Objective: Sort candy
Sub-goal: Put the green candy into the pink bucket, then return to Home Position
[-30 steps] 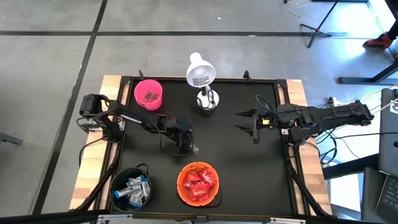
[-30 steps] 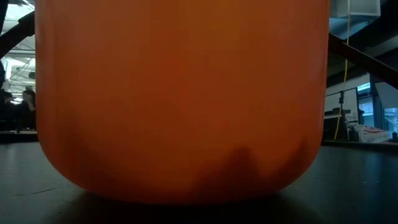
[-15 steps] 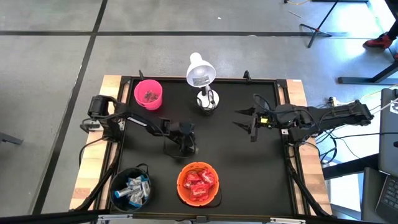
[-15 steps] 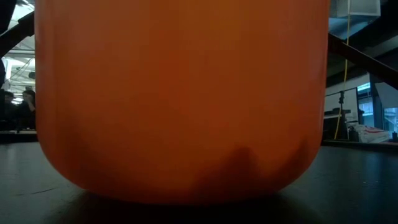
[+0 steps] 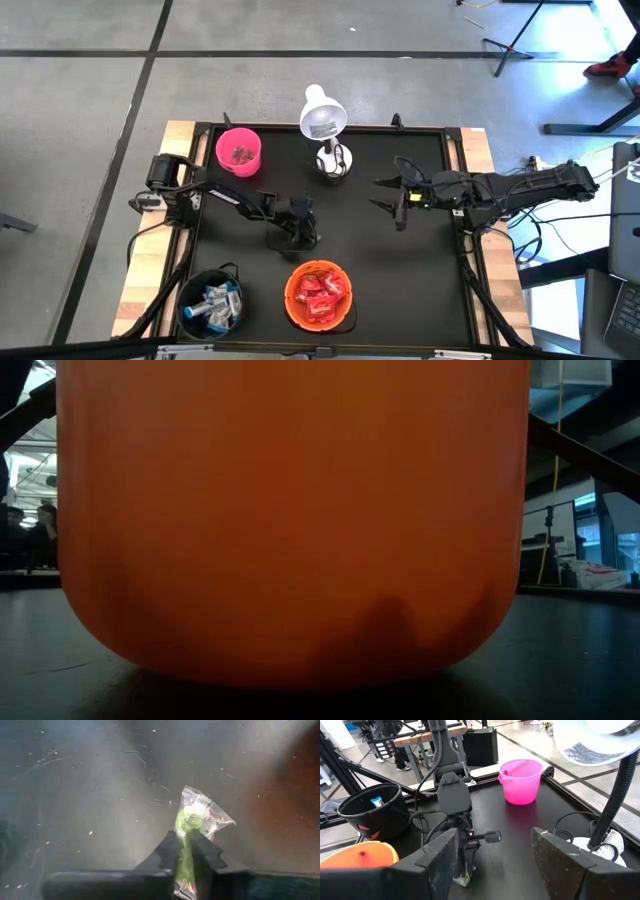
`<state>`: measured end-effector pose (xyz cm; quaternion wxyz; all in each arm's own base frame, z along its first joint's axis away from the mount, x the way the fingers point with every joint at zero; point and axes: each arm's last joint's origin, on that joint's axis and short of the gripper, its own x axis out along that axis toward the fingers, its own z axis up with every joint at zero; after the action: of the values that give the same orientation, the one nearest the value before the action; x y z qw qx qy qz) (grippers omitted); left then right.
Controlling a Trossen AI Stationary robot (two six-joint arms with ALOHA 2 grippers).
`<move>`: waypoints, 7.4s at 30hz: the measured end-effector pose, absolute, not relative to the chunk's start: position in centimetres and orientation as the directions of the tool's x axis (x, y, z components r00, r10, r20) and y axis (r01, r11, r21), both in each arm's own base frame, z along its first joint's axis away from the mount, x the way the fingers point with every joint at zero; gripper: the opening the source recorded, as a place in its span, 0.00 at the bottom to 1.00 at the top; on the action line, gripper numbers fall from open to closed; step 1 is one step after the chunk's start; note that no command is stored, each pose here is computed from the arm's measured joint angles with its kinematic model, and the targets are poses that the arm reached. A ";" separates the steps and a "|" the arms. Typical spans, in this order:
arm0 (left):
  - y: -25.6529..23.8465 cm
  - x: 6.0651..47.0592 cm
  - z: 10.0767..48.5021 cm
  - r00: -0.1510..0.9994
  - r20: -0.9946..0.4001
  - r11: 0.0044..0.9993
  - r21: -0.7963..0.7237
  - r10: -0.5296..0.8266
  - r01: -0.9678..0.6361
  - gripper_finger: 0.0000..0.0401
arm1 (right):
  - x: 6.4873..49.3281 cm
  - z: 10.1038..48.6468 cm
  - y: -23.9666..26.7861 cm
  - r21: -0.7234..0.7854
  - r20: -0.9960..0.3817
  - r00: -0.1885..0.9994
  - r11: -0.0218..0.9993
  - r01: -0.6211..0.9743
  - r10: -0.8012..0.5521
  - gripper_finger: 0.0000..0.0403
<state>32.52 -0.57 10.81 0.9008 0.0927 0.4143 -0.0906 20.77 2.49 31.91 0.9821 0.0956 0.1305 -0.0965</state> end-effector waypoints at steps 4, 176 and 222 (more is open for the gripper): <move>-0.5 32.3 11.7 0.652 -0.754 0.967 0.104 -0.075 0.232 0.02 | 20.8 31.9 2.5 0.161 -0.279 0.946 0.963 0.215 -0.165 0.61; 1.5 8.4 21.6 0.959 0.280 0.997 0.078 -0.048 0.027 0.00 | 8.5 21.6 0.6 0.009 0.221 0.974 0.999 0.051 -0.052 0.01; 1.5 8.4 21.6 0.959 0.279 0.997 0.078 -0.047 0.026 0.00 | 8.5 21.6 0.6 0.008 0.221 0.974 0.999 0.050 -0.051 0.02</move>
<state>8.42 1.53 21.57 0.9890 0.0369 -0.1419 -0.0187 8.55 0.57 21.58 0.9935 0.0011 -0.1112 -0.0255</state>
